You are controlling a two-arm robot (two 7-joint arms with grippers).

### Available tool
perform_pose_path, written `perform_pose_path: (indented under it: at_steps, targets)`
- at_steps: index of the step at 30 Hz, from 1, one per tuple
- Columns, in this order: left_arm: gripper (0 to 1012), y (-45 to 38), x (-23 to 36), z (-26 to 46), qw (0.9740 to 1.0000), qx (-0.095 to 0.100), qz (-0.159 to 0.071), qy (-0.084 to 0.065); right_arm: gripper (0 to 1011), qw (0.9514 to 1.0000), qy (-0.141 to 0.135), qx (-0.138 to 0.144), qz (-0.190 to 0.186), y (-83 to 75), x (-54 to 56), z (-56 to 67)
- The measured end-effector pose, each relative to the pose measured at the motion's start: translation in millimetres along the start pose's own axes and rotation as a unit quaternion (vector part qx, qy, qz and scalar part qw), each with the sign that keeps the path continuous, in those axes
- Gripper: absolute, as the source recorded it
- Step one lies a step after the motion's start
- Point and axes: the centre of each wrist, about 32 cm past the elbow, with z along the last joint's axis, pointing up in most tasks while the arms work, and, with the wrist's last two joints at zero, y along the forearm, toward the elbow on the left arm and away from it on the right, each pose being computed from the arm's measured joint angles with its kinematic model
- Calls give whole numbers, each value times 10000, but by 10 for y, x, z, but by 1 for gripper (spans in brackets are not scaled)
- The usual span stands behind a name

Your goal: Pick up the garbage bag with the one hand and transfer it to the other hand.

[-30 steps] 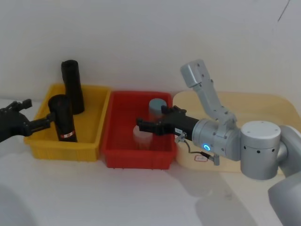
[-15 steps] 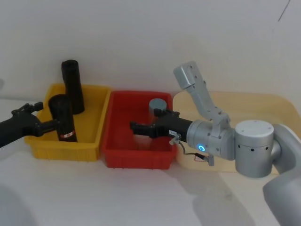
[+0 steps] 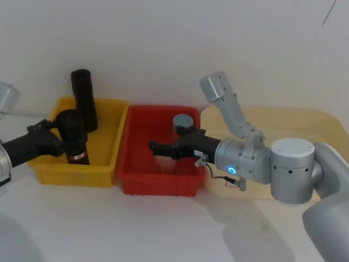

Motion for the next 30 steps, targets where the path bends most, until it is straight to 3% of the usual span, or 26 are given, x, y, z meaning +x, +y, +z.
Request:
perform_pose_path:
  at_steps: [11,30]
  targets:
    - [1001,-133,-8,-9,9997,29,-242,-7,1001,10000,39,0,-2,11,30,-18]
    - [1001,-211,-5,12,9997,37,-208,-93,1001,9999,48,-120,-107,74,96,-75]
